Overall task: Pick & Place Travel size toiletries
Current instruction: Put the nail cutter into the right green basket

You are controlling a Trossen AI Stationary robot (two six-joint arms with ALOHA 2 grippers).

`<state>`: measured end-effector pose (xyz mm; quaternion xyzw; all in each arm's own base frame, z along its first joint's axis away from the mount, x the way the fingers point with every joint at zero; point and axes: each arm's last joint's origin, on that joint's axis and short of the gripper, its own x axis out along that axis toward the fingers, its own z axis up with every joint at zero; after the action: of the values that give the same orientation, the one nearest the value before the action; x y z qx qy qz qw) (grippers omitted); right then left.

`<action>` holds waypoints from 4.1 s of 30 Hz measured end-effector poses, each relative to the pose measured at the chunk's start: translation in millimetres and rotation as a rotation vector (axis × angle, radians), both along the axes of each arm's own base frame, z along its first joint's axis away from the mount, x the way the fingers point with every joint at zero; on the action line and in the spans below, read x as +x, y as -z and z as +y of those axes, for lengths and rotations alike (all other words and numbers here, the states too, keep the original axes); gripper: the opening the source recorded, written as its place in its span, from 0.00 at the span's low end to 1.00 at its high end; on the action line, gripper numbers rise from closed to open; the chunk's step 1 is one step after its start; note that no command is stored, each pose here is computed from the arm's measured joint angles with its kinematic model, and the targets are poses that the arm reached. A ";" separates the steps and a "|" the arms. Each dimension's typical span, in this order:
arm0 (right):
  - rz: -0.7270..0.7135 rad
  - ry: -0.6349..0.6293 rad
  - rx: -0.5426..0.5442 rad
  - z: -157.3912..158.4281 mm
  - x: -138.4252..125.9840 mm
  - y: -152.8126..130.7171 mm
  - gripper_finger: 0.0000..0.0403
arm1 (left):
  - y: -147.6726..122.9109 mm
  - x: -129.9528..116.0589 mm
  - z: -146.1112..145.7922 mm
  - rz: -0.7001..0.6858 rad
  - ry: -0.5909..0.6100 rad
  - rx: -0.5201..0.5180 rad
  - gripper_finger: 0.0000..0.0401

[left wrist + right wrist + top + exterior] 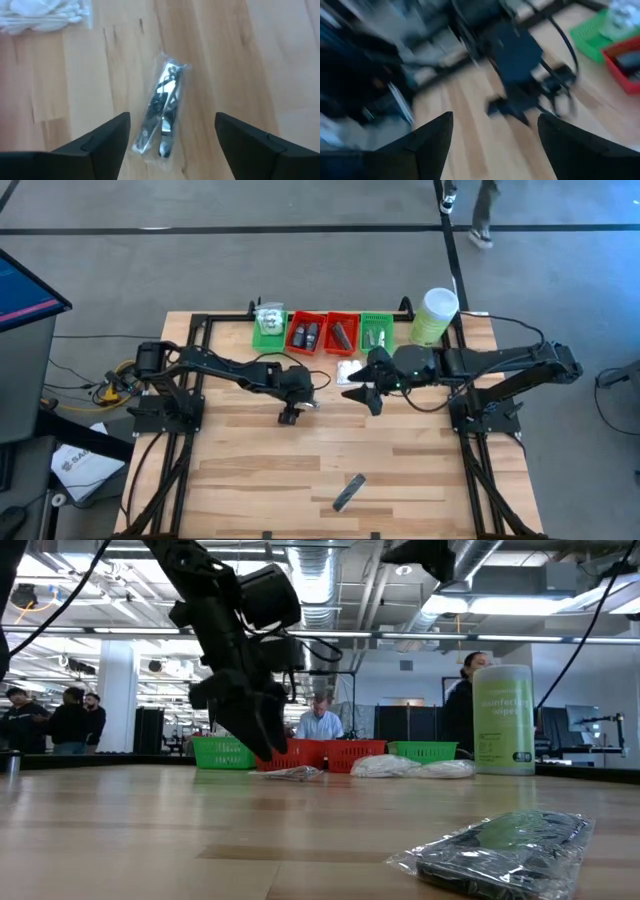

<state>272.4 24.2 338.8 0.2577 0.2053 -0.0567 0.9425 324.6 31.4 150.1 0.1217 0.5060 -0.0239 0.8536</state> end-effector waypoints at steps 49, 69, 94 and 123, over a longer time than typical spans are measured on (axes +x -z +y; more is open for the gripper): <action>-0.288 -0.058 0.151 15.3 3.9 -11.8 0.70 | -47.5 -16.5 0.7 -0.145 -0.268 -0.133 0.00; -0.293 -0.041 0.148 11.3 4.4 -12.1 0.70 | -62.3 -22.7 17.1 -0.210 -0.324 -0.165 0.01; -0.293 -0.037 0.166 11.3 4.4 -12.4 0.70 | -24.5 -16.8 3.7 -0.203 -0.443 -0.192 0.74; -0.288 -0.024 0.191 9.8 4.7 -12.0 0.70 | 11.7 -8.2 -2.5 -0.105 -0.482 -0.072 0.83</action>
<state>277.1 34.1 350.8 0.3489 0.0757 0.0119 0.9340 316.4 29.0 138.4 -0.0320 0.4740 0.1687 0.8636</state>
